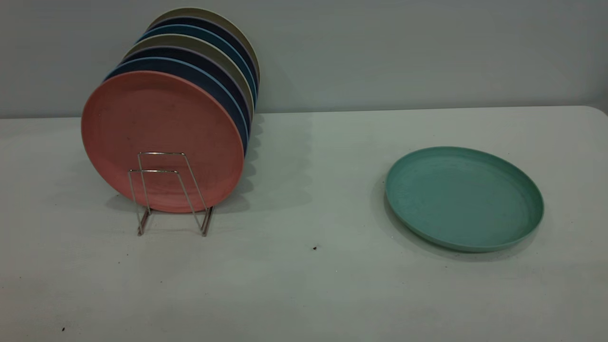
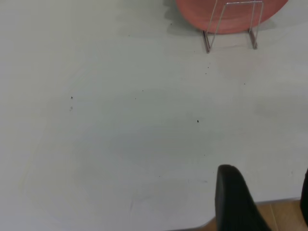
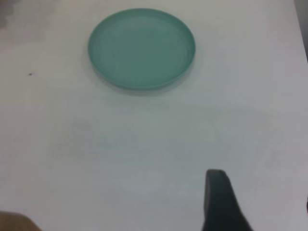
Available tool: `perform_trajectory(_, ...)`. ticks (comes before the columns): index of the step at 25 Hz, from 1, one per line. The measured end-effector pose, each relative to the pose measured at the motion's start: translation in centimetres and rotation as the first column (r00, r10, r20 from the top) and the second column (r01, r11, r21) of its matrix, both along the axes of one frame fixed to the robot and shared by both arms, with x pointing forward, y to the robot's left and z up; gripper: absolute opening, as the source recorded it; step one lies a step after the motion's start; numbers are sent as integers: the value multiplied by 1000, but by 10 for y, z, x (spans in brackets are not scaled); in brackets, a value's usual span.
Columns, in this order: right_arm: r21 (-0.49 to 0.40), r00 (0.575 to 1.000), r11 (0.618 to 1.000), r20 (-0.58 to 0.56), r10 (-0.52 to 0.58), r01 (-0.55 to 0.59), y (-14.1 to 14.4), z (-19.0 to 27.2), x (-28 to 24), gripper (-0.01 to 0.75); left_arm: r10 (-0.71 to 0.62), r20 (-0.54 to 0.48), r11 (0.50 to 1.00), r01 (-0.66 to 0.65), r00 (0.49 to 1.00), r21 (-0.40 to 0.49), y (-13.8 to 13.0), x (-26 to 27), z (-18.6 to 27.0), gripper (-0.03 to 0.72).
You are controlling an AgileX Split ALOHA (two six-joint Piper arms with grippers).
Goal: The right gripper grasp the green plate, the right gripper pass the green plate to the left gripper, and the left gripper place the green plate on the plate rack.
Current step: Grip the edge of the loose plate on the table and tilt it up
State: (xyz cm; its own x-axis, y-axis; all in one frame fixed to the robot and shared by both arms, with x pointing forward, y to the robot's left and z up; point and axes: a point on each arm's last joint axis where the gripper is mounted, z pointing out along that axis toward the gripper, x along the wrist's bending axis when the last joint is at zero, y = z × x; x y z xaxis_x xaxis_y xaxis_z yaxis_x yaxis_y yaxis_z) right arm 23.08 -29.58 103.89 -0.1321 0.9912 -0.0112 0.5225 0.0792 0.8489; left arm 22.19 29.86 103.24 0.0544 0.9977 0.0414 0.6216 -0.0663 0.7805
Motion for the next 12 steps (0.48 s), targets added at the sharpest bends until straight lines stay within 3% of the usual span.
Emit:
perform_trajectory(7,7,1000,1000,-1,5,-5,1,0,0,438,5,0,1000,-5,1000,-9,0,0,0,371)
perform_trajectory(12,12,999,1000,-40,9,-9,2,4,7,446,13,-36,1000,-14,999,-22,0,10,12,447)
